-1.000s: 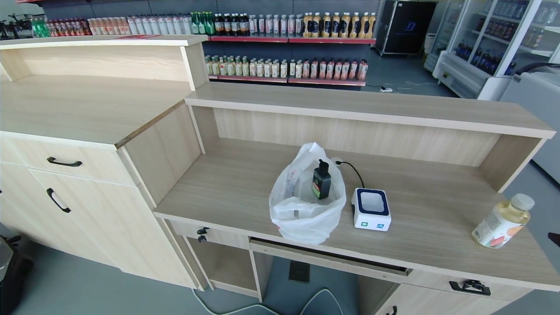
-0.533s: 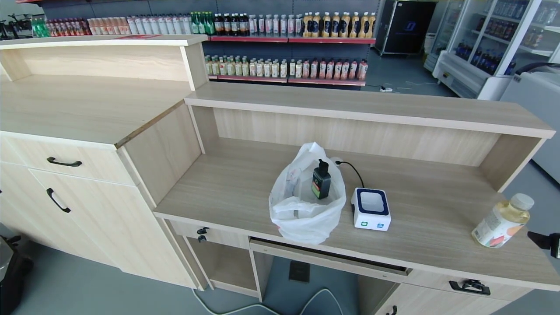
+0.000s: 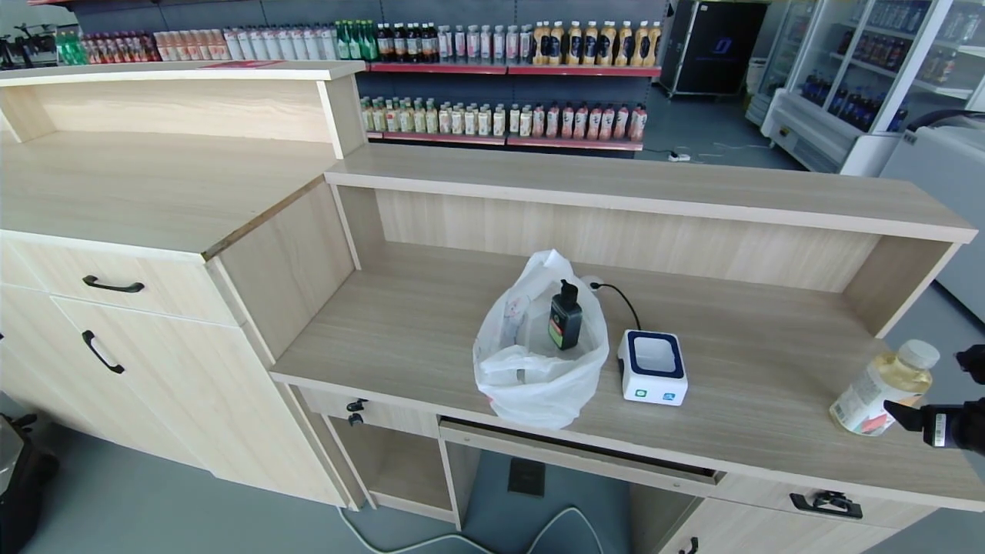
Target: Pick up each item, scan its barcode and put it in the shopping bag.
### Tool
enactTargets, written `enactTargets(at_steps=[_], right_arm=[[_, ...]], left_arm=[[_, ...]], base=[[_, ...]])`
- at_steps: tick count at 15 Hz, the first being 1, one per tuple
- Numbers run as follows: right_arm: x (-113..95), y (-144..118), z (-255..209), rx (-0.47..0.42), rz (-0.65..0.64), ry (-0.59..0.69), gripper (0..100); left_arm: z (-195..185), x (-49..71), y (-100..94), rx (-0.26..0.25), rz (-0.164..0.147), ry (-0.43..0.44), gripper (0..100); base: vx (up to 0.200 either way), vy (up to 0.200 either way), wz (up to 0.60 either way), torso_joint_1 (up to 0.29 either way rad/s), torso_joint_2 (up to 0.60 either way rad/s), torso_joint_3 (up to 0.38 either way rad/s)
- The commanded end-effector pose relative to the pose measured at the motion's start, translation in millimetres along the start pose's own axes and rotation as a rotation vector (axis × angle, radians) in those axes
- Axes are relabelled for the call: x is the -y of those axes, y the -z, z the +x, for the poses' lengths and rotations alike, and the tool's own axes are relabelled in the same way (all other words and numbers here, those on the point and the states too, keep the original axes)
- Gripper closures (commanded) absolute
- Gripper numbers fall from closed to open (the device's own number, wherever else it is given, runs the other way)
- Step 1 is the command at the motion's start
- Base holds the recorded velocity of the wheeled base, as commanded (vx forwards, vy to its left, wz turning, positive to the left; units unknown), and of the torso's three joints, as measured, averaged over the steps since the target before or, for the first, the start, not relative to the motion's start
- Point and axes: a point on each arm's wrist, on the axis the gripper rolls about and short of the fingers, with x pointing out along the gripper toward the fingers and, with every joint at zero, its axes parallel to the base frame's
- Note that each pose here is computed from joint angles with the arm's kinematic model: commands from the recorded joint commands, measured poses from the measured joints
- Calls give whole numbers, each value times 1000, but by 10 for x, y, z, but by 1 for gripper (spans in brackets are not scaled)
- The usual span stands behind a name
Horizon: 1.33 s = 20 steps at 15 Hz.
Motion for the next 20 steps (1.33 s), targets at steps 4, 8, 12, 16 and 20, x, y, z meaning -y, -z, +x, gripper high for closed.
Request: enactTargets(at_steps=[4,8,12,16,20], right_arm=[[-98,30,198,3,-13,-38,0],[-189,13,307,13,-26,-67,0],[-231,13,396,18,-33,-82,0],[-268,6,502,29,-43,-94,0],[-350,7,602,59,-60,-108,0]], left_arm=[[1,0,0,-1,0,0,0],[0,0,0,0,0,0,0],[0,0,0,0,0,0,0],[0,0,0,0,0,0,0],[0,0,0,0,0,0,0]], base=[[0,0,0,0,0,0],[0,0,0,0,0,0],[0,0,0,0,0,0],[0,0,0,0,0,0],[0,0,0,0,0,0]])
